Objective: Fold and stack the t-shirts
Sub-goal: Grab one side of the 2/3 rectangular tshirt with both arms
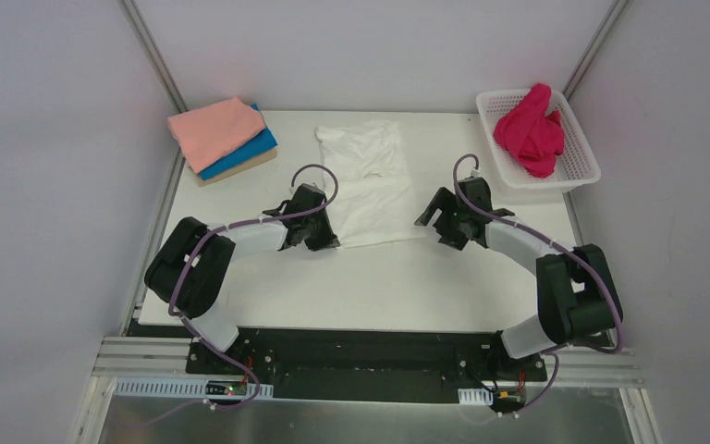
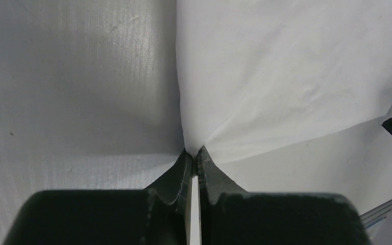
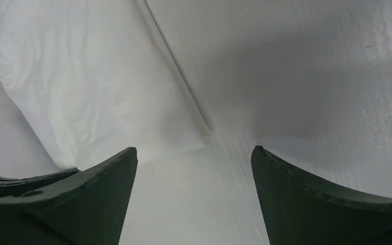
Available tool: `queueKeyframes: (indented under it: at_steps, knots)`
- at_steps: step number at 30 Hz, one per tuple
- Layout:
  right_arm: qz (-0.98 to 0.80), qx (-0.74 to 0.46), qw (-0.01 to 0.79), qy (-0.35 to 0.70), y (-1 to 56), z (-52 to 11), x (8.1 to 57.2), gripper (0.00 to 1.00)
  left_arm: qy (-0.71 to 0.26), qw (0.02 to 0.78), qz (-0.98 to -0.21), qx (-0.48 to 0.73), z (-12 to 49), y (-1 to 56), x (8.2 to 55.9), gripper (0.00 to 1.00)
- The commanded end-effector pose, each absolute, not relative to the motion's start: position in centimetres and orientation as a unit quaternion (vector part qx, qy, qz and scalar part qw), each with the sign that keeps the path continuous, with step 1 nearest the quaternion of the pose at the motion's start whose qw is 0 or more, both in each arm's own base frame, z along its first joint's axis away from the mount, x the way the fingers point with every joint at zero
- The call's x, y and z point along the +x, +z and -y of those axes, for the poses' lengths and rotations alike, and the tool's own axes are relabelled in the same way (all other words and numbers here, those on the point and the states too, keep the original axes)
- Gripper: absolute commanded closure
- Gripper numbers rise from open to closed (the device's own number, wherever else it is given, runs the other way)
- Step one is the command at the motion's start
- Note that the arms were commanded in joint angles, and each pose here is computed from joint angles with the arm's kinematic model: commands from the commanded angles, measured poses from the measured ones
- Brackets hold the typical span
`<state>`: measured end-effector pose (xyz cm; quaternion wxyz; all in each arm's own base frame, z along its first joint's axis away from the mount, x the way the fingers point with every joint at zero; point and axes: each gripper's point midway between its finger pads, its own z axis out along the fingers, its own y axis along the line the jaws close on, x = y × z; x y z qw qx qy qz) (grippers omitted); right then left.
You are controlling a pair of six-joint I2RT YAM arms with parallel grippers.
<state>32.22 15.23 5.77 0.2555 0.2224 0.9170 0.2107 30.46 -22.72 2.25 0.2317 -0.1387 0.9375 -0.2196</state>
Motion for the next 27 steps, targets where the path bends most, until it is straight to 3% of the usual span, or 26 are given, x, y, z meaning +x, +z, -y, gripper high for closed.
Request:
queueKeyframes:
  at_steps: [1,8,21,25,27]
  knots:
    - [-0.924,0.21,0.228,0.225,4.9,-16.2,32.2,0.17,-0.16,0.216,-0.953,-0.142,20.6,-0.1,28.8,1.0]
    - [-0.929,0.215,0.205,0.22,3.3,-16.6,32.6,0.41,-0.156,0.214,-0.953,-0.144,20.3,-0.2,28.4,1.0]
    - [-0.931,0.223,0.192,0.214,1.8,-16.7,32.6,0.76,-0.155,0.215,-0.954,-0.141,20.3,-0.1,28.5,1.0]
    - [-0.931,0.221,0.191,0.22,1.9,-16.8,32.2,1.0,-0.156,0.21,-0.956,-0.129,20.2,0.1,28.0,1.0]
    - [-0.931,0.214,0.201,0.219,2.4,-16.5,31.6,1.0,-0.155,0.22,-0.956,-0.12,19.8,0.6,27.7,1.0]
